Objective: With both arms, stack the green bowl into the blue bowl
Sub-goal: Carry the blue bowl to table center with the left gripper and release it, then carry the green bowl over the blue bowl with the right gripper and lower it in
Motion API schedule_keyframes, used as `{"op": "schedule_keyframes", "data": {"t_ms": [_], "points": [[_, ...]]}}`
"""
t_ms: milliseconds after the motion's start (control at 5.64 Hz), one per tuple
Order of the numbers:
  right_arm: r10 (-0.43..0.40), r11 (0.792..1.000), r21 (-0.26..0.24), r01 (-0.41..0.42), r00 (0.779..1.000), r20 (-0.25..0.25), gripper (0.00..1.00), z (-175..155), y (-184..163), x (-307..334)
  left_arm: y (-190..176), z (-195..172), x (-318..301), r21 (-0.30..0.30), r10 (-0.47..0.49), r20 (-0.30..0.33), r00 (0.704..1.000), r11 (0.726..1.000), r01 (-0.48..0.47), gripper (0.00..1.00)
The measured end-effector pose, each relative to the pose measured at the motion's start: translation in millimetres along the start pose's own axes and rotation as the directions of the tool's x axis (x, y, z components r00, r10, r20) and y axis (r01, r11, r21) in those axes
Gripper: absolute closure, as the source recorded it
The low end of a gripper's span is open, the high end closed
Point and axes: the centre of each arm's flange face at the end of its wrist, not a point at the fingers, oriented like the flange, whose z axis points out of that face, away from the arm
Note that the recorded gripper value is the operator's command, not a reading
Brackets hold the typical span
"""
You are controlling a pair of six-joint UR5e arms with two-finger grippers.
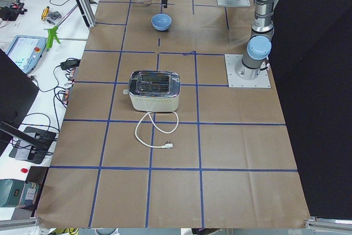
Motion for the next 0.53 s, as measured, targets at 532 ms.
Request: {"op": "schedule_keyframes", "data": {"t_ms": [532], "points": [[0.078,0.996,0.036,-0.077,0.996,-0.037,0.95,25,-13,-126,32,-66,-119,0.003,-0.127,0.009,0.992,0.992,0.127,0.02]]}}
